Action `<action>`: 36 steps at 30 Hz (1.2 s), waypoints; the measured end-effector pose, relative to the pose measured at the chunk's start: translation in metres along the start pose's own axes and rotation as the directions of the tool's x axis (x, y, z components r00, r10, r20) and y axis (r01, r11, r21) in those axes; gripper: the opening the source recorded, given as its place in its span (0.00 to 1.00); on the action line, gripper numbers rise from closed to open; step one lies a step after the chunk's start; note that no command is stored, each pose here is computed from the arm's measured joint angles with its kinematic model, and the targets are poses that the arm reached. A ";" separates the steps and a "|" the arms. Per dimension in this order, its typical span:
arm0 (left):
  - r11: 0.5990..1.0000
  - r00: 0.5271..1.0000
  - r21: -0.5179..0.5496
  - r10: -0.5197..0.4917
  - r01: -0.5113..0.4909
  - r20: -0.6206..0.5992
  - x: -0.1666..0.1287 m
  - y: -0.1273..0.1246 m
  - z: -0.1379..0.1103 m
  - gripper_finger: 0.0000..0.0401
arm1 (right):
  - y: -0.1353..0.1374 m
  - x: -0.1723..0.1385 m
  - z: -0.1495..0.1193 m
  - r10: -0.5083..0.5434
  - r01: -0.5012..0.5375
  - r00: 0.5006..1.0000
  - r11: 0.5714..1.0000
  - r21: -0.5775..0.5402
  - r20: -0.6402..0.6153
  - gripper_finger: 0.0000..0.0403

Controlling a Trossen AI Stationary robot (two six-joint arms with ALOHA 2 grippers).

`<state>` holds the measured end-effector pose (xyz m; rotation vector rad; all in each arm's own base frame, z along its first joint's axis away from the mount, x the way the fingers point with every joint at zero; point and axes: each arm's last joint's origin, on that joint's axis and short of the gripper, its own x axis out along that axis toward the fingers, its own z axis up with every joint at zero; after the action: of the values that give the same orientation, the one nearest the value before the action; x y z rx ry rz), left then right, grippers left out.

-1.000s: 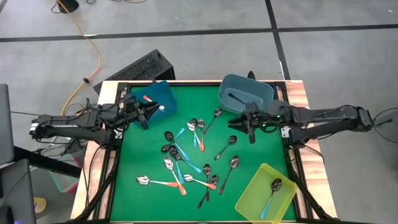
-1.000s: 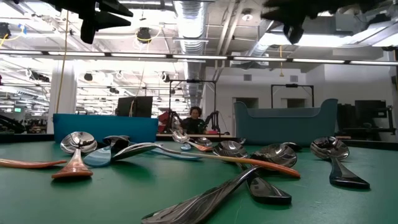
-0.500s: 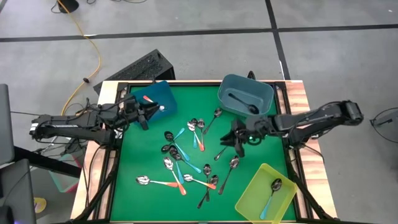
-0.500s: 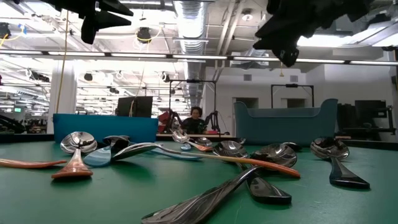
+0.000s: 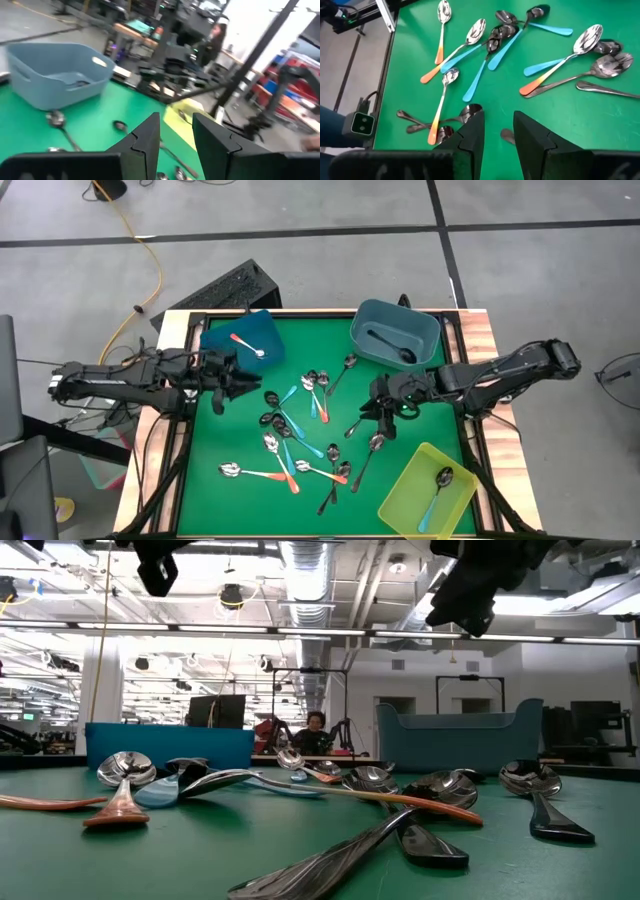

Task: Sort silverware by color (type)
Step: Put the orange spoon into the dark blue bin

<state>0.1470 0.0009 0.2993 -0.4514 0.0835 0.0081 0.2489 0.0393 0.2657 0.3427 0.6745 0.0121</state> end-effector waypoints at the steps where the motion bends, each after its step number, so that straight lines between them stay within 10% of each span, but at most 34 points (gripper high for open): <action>1: 1.000 1.000 0.011 -0.010 0.010 -0.011 0.001 -0.001 -0.001 0.25 | 0.000 0.000 0.000 0.001 -0.001 1.000 1.000 0.000 0.003 0.29; 10: 0.988 0.994 0.145 -0.034 0.049 -0.104 0.015 -0.009 -0.015 0.25 | 0.000 0.000 0.001 -0.004 0.004 1.000 0.999 0.035 0.007 0.29; 36: 0.993 0.972 0.114 0.064 -0.039 -0.226 0.045 -0.001 -0.036 0.25 | -0.003 0.000 0.002 -0.091 0.087 0.995 0.994 0.066 0.052 0.29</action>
<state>0.1893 -0.0161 0.2641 -0.3391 0.3221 0.0026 0.2499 0.0359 0.2668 0.3724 0.6365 -0.1032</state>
